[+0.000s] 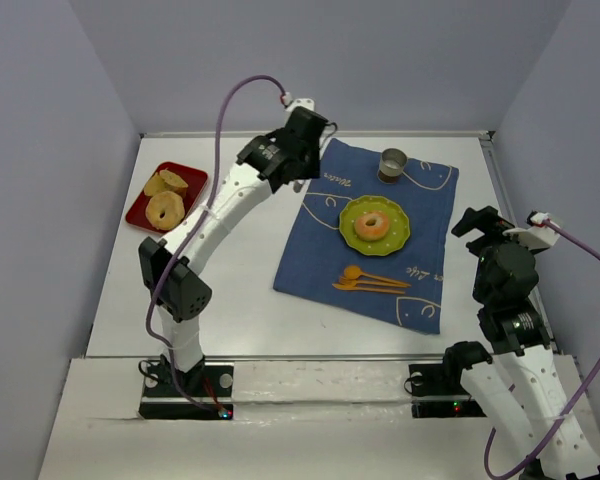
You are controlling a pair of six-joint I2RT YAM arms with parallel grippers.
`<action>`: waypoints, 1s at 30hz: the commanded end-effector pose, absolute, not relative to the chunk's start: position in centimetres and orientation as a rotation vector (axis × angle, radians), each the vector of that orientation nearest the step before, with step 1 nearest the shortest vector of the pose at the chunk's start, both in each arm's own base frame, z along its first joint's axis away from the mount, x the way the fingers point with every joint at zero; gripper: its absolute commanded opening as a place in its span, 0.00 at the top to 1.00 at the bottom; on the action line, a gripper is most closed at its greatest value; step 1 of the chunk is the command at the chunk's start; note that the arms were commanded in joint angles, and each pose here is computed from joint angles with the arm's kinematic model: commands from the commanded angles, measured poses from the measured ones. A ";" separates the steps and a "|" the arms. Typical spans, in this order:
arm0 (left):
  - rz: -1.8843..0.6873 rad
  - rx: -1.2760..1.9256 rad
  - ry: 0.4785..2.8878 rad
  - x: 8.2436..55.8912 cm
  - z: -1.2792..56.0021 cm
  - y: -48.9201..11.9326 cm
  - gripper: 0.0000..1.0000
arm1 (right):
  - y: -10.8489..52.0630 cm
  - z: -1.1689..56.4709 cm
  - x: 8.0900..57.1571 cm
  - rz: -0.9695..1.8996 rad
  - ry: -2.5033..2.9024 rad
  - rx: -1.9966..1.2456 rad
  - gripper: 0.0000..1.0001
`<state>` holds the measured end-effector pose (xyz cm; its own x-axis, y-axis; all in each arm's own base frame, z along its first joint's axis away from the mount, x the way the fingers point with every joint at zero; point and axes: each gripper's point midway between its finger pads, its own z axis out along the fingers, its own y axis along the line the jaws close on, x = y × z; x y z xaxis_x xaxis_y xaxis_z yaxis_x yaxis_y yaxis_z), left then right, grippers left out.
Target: Place the bread
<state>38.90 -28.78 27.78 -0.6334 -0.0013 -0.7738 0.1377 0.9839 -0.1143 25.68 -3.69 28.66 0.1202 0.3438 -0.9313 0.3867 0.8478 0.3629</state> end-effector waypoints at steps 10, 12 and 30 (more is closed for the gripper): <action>-0.040 0.143 1.986 54.3 23.7 -21.2 0.51 | -4.1 29.4 26.2 -0.061 1.447 0.643 0.00; -0.023 0.128 1.993 55.3 22.7 -20.9 0.51 | -4.1 29.3 26.4 -0.062 1.455 0.640 0.00; -0.034 0.118 2.279 56.3 9.8 -19.5 0.32 | -3.0 29.0 26.9 -0.018 1.498 0.604 0.00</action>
